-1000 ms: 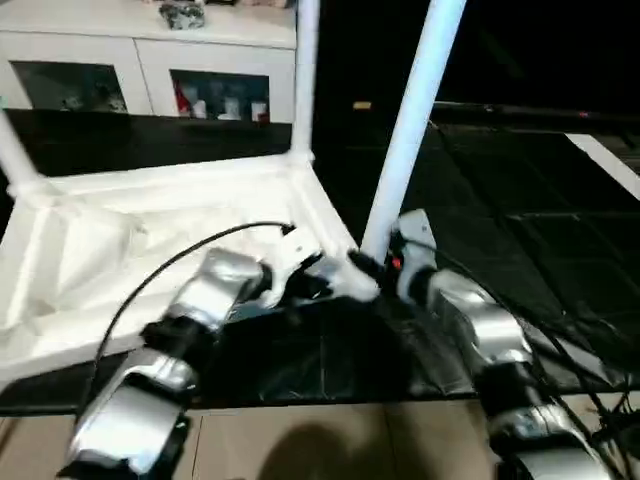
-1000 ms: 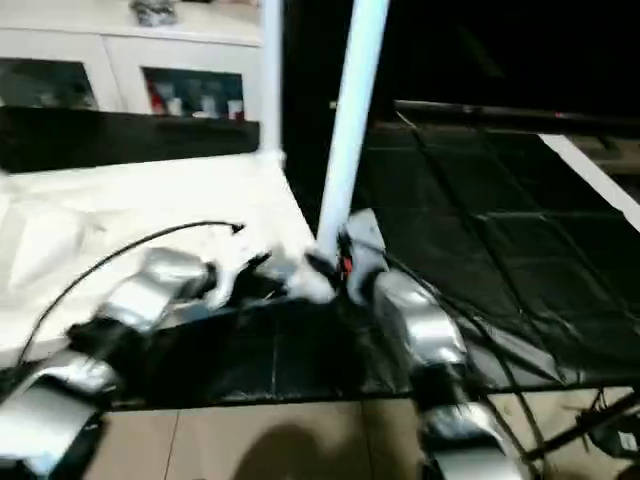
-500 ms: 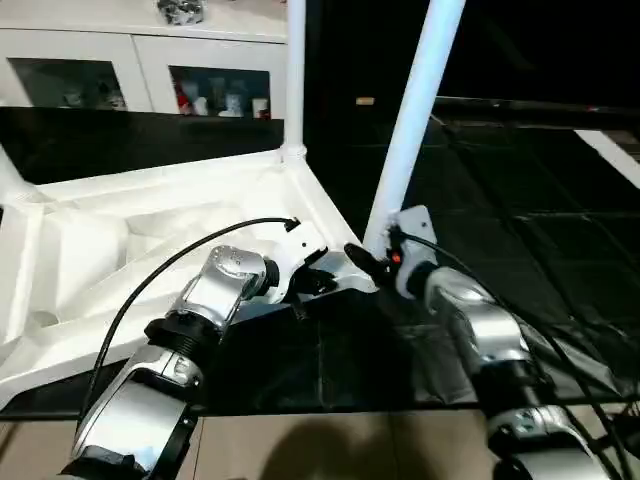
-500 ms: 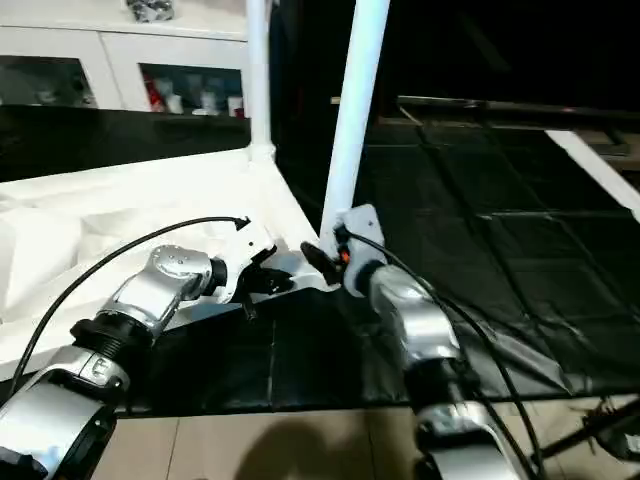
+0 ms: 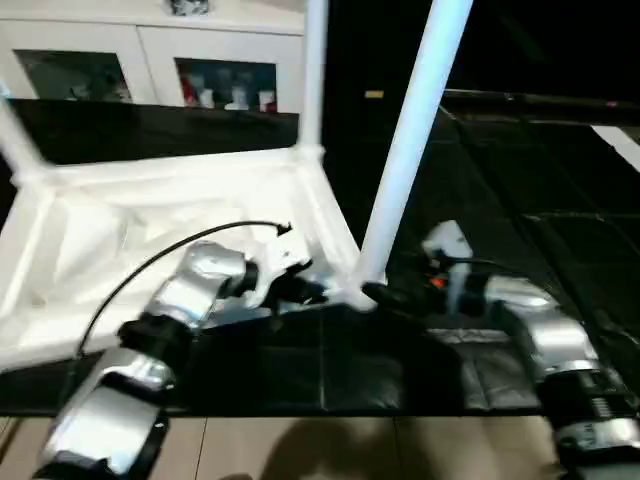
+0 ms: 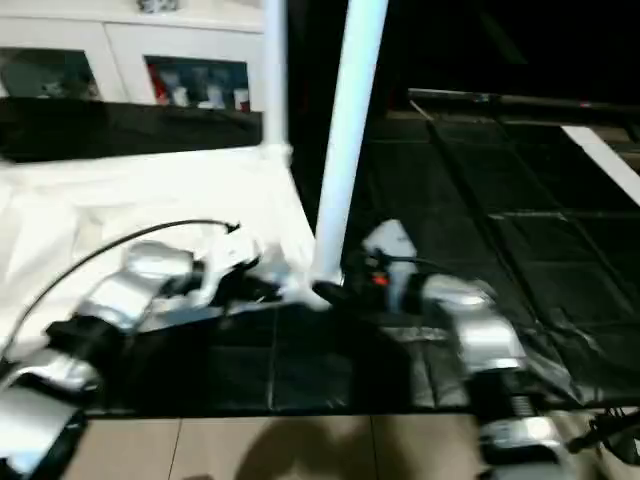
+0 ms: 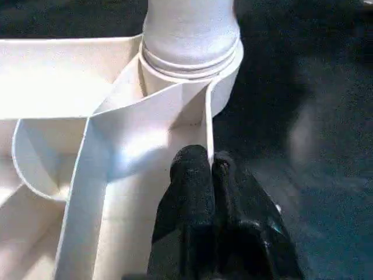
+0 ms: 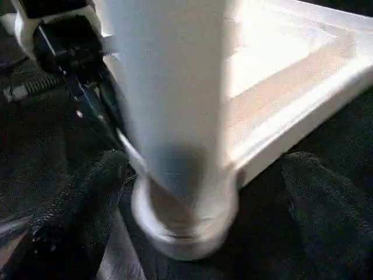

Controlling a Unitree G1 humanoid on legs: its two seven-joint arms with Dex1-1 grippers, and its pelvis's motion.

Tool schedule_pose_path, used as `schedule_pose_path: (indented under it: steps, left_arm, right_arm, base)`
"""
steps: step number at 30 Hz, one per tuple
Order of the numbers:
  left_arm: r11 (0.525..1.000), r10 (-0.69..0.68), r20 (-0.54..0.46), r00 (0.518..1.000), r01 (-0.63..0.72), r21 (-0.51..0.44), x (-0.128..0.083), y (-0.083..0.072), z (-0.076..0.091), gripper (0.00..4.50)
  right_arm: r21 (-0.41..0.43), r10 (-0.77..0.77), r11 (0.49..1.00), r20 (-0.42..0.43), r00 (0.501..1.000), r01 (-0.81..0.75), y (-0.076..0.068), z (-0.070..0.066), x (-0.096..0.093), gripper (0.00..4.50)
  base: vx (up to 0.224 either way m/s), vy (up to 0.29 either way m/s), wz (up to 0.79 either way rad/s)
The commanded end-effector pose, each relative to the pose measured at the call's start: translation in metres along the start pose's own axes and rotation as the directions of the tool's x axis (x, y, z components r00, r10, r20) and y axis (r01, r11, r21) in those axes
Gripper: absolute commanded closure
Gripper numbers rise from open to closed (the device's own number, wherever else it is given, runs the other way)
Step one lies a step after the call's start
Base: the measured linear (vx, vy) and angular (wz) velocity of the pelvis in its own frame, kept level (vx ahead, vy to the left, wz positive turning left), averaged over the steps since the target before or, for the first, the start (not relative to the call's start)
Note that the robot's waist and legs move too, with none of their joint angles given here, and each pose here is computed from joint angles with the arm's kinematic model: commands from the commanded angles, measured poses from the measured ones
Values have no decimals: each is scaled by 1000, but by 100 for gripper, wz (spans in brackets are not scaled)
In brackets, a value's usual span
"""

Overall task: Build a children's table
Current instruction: Rotate leg to tighten

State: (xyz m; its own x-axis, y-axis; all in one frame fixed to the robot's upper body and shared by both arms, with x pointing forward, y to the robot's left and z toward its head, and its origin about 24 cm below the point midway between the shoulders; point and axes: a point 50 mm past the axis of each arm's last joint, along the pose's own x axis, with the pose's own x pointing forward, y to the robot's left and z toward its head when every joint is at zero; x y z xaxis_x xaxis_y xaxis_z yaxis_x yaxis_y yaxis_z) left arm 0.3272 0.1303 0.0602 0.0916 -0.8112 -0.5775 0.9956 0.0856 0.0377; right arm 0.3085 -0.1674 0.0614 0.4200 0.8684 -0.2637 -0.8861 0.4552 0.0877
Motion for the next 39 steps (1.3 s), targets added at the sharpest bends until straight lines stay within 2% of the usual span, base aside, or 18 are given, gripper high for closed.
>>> schedule_pose_path:
  steps: [1, 3, 7, 8, 14, 15, 18, 21, 23, 24, 28, 29, 35, 39]
  left_arm:
    - [993, -103, -37, 994, 105, 52, 7, -9, 0, 450]
    - [983, -162, -53, 985, 166, 84, 5, -14, -1, 450]
    - [969, -215, -48, 975, 219, 109, 7, -19, 0, 450]
    - [959, -248, -59, 967, 253, 128, 7, -22, 1, 450]
    - [938, -289, -96, 953, 301, 168, 9, -27, 2, 450]
    - [934, -297, -101, 950, 311, 174, 9, -28, 2, 450]
    - [931, -302, -106, 948, 317, 180, 9, -29, 2, 450]
    - [930, -304, -108, 947, 319, 183, 8, -29, 2, 450]
    - [928, -305, -113, 946, 322, 187, 8, -30, 2, 450]
    - [928, -305, -115, 945, 322, 188, 8, -30, 2, 450]
    - [929, -301, -117, 946, 319, 189, 8, -30, 1, 450]
    - [930, -299, -118, 947, 317, 188, 8, -30, 1, 450]
    - [933, -289, -121, 950, 308, 186, 8, -29, 0, 450]
    - [942, -272, -110, 956, 288, 174, 9, -28, 0, 450]
  right_arm:
    - [-32, 47, 998, -2, 999, -47, 0, 6, 1, 8]
    - [-59, 160, 985, -15, 987, -161, 5, 9, 0, 8]
    - [-63, 289, 955, -41, 956, -291, 12, 8, 1, 8]
    - [-56, 330, 941, -59, 942, -333, 14, 7, 2, 24]
    - [-30, 378, 924, -78, 923, -381, 16, 3, 7, 59]
    - [-22, 400, 915, -82, 913, -403, 17, 3, 9, 80]
    - [-12, 425, 904, -85, 901, -428, 18, 2, 10, 88]
    - [-6, 438, 898, -86, 895, -441, 19, 2, 11, 123]
    - [10, 462, 887, -82, 883, -463, 20, 0, 12, 127]
    - [15, 468, 883, -81, 880, -469, 21, 0, 12, 149]
    - [22, 482, 876, -80, 873, -482, 22, -1, 12, 168]
    - [23, 484, 875, -79, 871, -484, 22, -1, 12, 192]
    - [27, 492, 870, -74, 867, -492, 24, -3, 14, 229]
    - [41, 492, 871, -46, 869, -490, 28, -4, 15, 236]
  base:
    - [0, 0, 0]
    - [0, 0, 0]
    - [0, 0, 0]
    - [0, 0, 0]
    - [0, 0, 0]
    - [0, 0, 0]
    - [0, 0, 0]
    - [0, 0, 0]
    - [0, 0, 0]
    - [0, 0, 0]
    - [0, 0, 0]
    - [0, 0, 0]
    - [0, 0, 0]
    - [0, 0, 0]
